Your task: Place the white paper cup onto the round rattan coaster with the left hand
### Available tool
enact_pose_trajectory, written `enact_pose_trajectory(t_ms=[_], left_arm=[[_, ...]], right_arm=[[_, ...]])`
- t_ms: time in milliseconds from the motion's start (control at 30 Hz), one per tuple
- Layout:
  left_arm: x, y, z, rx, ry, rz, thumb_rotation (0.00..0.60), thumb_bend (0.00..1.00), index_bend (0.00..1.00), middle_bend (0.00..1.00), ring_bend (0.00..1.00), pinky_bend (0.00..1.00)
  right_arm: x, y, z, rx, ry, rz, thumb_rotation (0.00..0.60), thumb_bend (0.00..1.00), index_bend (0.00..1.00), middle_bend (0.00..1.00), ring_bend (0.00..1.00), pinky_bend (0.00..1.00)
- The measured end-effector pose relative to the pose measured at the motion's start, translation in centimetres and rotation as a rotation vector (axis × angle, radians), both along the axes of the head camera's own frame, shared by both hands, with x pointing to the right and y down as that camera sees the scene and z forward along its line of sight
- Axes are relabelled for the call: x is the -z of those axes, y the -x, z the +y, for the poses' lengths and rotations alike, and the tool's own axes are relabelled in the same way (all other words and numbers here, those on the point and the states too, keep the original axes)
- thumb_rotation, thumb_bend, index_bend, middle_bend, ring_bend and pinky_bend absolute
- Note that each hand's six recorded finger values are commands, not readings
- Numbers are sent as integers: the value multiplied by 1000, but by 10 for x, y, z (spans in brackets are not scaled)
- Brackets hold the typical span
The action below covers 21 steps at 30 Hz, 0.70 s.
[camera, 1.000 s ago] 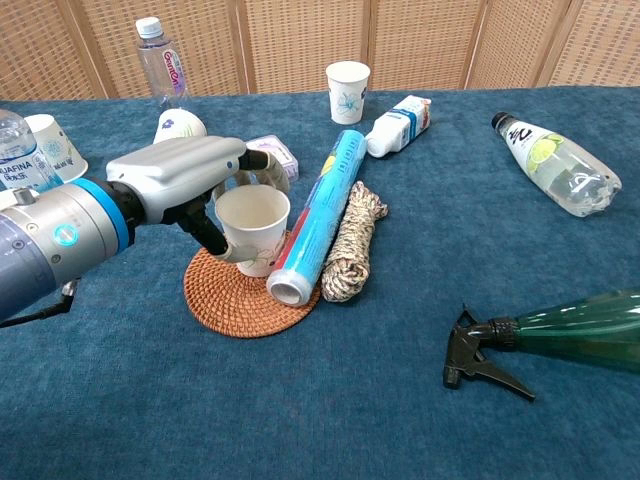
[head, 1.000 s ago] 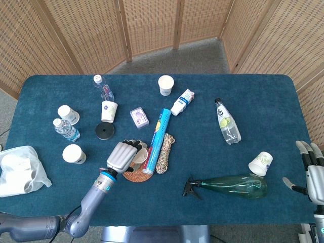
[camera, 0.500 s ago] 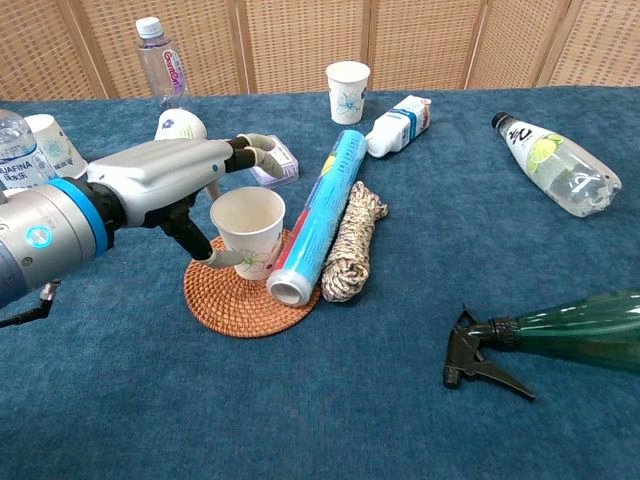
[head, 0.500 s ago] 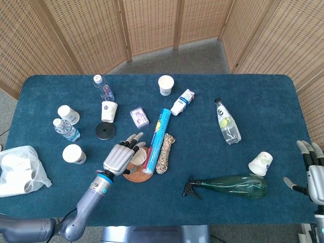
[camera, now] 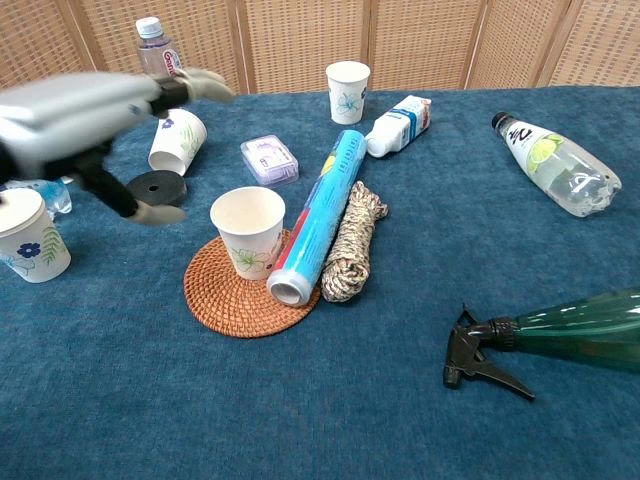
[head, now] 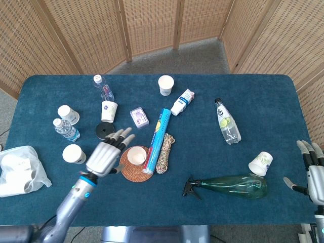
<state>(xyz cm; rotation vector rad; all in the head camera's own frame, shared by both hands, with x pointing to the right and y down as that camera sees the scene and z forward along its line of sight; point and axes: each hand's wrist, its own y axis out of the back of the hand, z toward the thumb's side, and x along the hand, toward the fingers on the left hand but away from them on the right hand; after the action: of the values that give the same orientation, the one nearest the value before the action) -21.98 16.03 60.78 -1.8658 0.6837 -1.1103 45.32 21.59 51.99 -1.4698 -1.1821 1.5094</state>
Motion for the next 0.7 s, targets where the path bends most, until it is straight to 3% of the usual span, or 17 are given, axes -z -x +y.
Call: enact_pose_trajectory(t_ms=[267,500,700], left_arm=[[42,67,22,47,-80,-56,600,283,0,0,0,146],[76,114,60,118,-118,-50,600,283,0,0,0,131],[92,154,91,198,-112,-117,600,283,0,0,0,83]], right_arm=[[-3,-1,-1,-1,6,13,600,0,0,0,0,228],[-5,3,-1,5,11,20,600,0,0,0,0,228],[-8,2,-1,3,15,33,600,0,0,0,0,228]])
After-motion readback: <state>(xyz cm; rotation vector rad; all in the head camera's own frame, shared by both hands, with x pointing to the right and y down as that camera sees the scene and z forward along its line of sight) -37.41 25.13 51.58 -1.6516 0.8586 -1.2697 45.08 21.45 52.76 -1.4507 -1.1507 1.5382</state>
